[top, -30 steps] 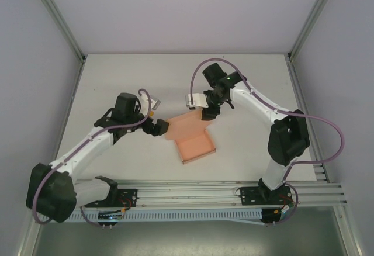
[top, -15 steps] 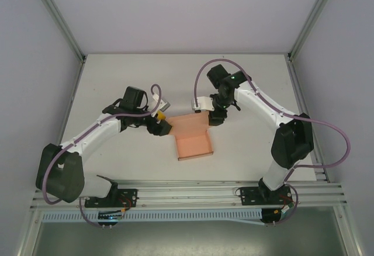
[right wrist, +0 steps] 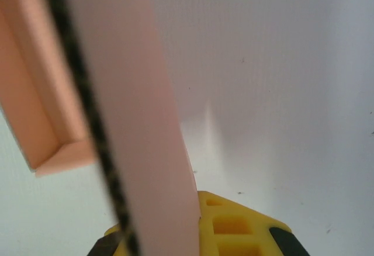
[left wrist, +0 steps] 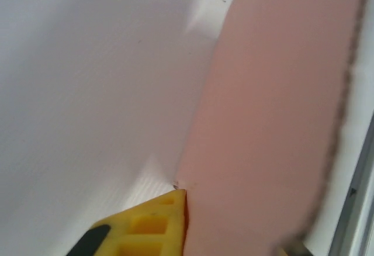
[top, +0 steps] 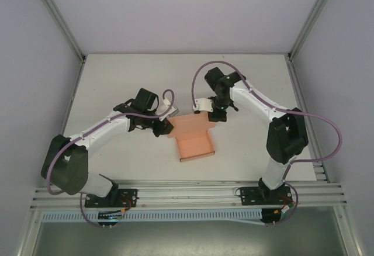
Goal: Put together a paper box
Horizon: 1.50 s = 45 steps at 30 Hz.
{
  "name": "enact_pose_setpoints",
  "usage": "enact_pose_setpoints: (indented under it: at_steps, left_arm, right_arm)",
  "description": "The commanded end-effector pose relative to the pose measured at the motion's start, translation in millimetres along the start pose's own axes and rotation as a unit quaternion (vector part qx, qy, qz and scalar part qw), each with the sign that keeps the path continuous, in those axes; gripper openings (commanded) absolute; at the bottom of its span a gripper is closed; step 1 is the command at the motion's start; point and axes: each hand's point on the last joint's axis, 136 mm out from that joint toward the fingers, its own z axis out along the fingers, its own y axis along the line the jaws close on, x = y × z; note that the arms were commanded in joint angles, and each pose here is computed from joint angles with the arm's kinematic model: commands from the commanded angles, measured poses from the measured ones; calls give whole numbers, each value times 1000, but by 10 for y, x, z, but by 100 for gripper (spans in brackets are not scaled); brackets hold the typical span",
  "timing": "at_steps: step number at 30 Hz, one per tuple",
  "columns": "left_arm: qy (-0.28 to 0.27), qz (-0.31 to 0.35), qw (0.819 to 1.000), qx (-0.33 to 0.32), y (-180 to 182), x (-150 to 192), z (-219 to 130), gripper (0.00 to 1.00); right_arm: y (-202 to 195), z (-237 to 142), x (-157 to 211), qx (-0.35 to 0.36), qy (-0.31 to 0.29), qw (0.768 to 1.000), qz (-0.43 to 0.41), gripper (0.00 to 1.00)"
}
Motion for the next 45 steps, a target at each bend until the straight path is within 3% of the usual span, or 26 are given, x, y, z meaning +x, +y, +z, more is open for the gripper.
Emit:
enact_pose_setpoints:
  at_steps: [1,4,8,12,16,19,22,28,35,41,45]
  left_arm:
    - [-28,6,999,-43,78,-232,-142,3]
    - [-46,-22,993,-110,256,-395,-238,2]
    - [-67,-93,970,-216,595,-575,-423,1]
    - [-92,-182,940,-272,870,-714,-436,0]
    - [-94,-228,932,-265,943,-810,-171,0]
    - [-92,-253,924,-272,991,-862,-21,0]
    - [-98,-297,909,-276,1065,-858,80,0]
    - [-133,-351,905,-200,941,-1021,283,0]
    - [-147,-382,891,-197,978,-1086,296,0]
    - [-166,-351,906,-167,928,-977,468,0]
    - [-182,-307,924,-135,799,-790,535,0]
  right_arm:
    - [-38,-48,47,15,12,999,25,0]
    - [-357,-166,-48,98,-13,991,87,0]
    - [-812,-533,-264,213,-96,945,229,0]
    - [-1065,-748,-349,262,-196,851,411,0]
    - [-1193,-626,-344,261,-264,756,539,0]
    - [-1251,-523,-343,252,-284,706,598,0]
    - [-1301,-427,-336,257,-289,673,630,0]
    - [-1265,-230,-539,234,-296,668,642,0]
    - [-1103,-161,-676,239,-291,686,623,0]
    - [-1005,-145,-577,257,-293,683,618,0]
    - [-897,-85,-522,286,-286,699,590,0]
